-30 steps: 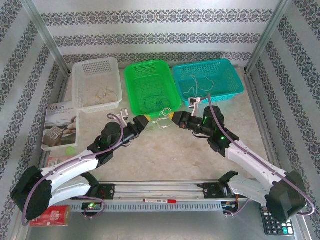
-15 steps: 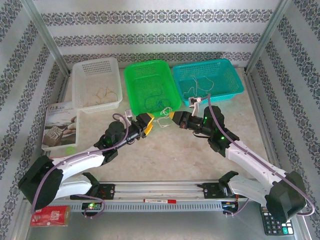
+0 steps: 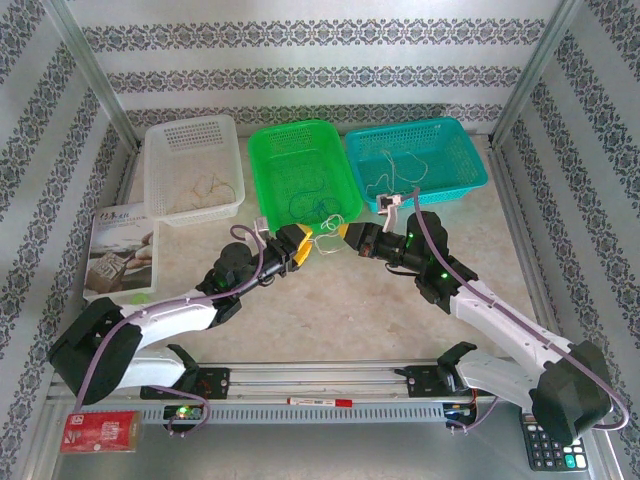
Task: Untangle the cables
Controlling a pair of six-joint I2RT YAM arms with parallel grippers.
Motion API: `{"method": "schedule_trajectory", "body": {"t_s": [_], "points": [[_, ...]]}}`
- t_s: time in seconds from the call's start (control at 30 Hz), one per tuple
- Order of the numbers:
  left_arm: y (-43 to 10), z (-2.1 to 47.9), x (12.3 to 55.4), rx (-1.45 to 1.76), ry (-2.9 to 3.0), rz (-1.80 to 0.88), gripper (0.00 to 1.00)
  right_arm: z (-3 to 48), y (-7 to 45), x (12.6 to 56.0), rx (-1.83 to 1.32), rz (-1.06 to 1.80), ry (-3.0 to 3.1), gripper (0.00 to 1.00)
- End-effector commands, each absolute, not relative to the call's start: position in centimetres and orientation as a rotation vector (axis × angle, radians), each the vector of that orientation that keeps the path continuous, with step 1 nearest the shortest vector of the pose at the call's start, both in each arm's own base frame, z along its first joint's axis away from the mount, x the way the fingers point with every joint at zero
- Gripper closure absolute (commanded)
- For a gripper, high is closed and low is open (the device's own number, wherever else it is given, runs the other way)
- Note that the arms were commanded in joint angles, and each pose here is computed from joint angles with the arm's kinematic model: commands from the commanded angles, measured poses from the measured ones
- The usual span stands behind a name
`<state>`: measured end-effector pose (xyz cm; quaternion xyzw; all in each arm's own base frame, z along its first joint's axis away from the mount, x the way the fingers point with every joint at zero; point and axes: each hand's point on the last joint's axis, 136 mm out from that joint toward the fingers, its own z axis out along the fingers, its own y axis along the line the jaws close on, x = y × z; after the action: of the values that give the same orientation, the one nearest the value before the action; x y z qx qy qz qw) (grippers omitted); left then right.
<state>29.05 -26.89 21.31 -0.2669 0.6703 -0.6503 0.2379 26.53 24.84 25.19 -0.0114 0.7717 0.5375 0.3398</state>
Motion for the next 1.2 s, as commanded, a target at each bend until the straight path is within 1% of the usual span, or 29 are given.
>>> {"method": "schedule_trajectory", "body": {"t_s": [0.0,0.23,0.37,0.47,0.6,0.73,1.17], "points": [[-27.6,23.3,28.8,-0.683,1.767,-1.863,0.52,27.0,25.2,26.8,-0.06,1.402,1.948,1.0],[-27.8,22.7,28.9,-0.695,1.758,-1.884,0.61,27.4,25.1,26.7,-0.059,1.407,1.94,1.0],[-27.9,22.5,29.0,-0.7,1.75,-1.892,0.69,27.5,25.1,26.7,-0.058,1.408,1.937,1.0],[-27.8,22.5,29.0,-0.7,1.741,-1.894,0.77,27.5,25.1,26.7,-0.058,1.407,1.936,1.0],[-27.5,22.4,29.1,-0.71,1.732,-1.884,0.9,27.7,24.9,26.7,-0.057,1.4,1.93,1.0],[-27.1,22.4,29.0,-0.718,1.726,-1.866,1.0,27.7,24.5,26.8,-0.045,1.392,1.927,1.0],[-25.2,24.2,28.5,-0.658,1.708,-1.726,1.0,27.5,23.6,26.9,-0.015,1.377,1.924,1.0]]}}
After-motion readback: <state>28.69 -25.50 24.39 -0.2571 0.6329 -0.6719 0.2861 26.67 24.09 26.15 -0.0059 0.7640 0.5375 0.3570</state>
